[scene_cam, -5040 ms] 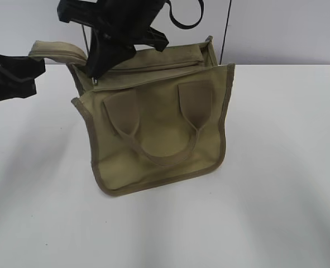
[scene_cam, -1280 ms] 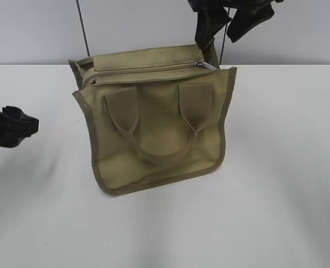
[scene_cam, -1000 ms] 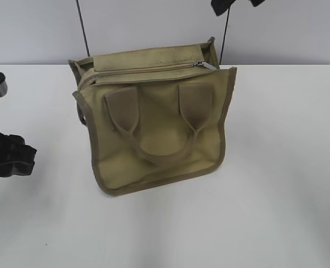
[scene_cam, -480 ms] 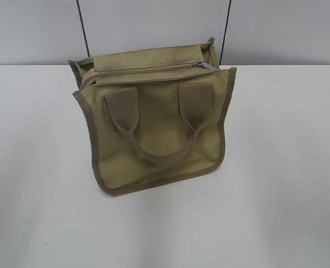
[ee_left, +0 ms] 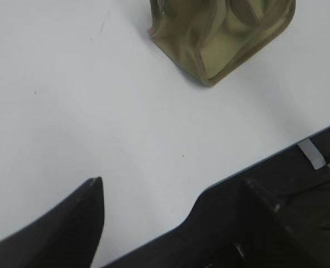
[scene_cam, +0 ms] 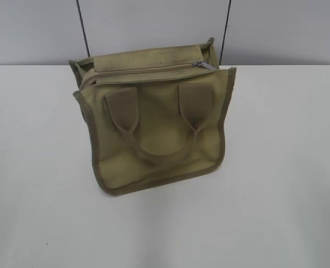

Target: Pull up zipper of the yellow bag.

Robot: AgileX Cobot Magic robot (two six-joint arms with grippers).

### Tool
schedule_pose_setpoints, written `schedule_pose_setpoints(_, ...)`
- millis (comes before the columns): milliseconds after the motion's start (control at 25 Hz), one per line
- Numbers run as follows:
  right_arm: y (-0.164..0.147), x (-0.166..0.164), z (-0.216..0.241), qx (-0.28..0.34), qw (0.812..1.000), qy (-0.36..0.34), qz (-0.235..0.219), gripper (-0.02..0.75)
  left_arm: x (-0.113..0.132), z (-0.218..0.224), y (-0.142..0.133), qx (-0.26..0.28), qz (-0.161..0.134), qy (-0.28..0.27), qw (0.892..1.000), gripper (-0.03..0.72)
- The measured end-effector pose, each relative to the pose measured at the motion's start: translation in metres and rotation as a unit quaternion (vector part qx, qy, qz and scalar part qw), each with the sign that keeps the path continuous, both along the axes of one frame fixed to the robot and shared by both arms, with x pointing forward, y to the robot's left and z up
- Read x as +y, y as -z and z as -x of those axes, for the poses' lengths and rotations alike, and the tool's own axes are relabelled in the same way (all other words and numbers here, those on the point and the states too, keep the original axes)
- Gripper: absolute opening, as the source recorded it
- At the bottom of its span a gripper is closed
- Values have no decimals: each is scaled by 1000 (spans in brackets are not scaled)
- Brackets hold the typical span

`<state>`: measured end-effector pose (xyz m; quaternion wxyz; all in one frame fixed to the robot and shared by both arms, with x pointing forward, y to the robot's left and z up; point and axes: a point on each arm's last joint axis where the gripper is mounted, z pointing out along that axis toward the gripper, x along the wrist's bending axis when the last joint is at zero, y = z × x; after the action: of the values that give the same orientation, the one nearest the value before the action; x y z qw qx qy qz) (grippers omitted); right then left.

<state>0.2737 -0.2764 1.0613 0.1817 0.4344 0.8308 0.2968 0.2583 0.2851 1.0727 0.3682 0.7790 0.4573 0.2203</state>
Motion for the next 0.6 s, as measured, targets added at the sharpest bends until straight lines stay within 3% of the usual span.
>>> schedule_pose_setpoints(200,21,-6,11,-17,1000,0,-10,593,2,5,8,-26,4,5,1000,556)
schedule_pose_setpoints(600,24,-3,9,-23,999,-3,-27,585,1,3,9,-36,8,4,999,535)
